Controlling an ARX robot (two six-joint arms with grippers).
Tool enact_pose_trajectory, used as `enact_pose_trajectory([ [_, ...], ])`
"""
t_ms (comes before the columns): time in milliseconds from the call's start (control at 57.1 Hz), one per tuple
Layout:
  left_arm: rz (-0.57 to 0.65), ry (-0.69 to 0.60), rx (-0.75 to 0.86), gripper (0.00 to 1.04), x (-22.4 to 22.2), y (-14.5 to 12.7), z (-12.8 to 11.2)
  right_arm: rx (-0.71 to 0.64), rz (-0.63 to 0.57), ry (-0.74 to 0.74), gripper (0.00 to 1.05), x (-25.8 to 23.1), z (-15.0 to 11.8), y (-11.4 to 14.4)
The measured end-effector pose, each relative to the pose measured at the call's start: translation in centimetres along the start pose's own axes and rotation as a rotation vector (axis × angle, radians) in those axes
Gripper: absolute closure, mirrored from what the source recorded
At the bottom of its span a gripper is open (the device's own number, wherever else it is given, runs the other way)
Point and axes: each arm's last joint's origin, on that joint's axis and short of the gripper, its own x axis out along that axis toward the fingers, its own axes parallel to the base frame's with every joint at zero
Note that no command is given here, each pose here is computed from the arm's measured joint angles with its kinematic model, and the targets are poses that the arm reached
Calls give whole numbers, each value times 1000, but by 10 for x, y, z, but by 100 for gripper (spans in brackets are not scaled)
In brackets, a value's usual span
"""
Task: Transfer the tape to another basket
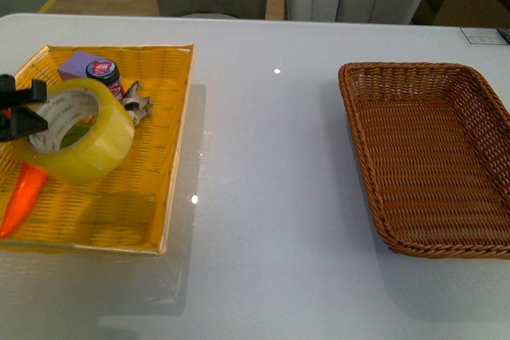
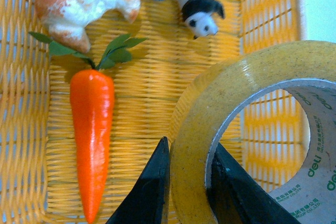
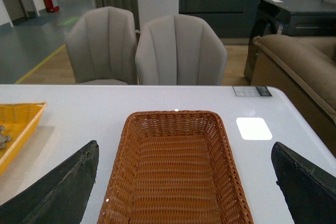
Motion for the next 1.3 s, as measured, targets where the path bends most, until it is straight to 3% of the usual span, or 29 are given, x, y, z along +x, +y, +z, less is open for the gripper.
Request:
enact_pose_trajectory([
  [175, -96, -56, 64, 90, -11, -54, 22, 0, 0, 0, 9, 0, 0, 0],
  [298, -197, -96, 127, 90, -19, -109, 33, 0, 0, 0, 9, 0, 0, 0],
  [578, -353, -94, 232, 90, -35, -189, 22, 0, 0, 0, 9, 0, 0, 0],
  [718, -379, -80, 240, 90, -37, -200, 16, 0, -1, 1, 9, 0, 0, 0],
  [753, -380, -80, 240, 90, -38, -200, 16, 35, -21, 63, 9, 1, -2, -1],
  [858, -378, -83, 240, 90, -39, -201, 16, 222, -84, 431, 9, 8, 1, -5],
  [963, -388, -82, 245, 90, -41, -204, 15, 387, -77, 489, 9, 27, 9, -11],
  [1191, -395, -62, 252, 90, -42, -206, 12, 725, 300, 444, 9, 75, 21, -2],
  [1296, -398, -54, 256, 90, -44, -207, 11, 798, 429, 420, 9, 90, 18, 9],
])
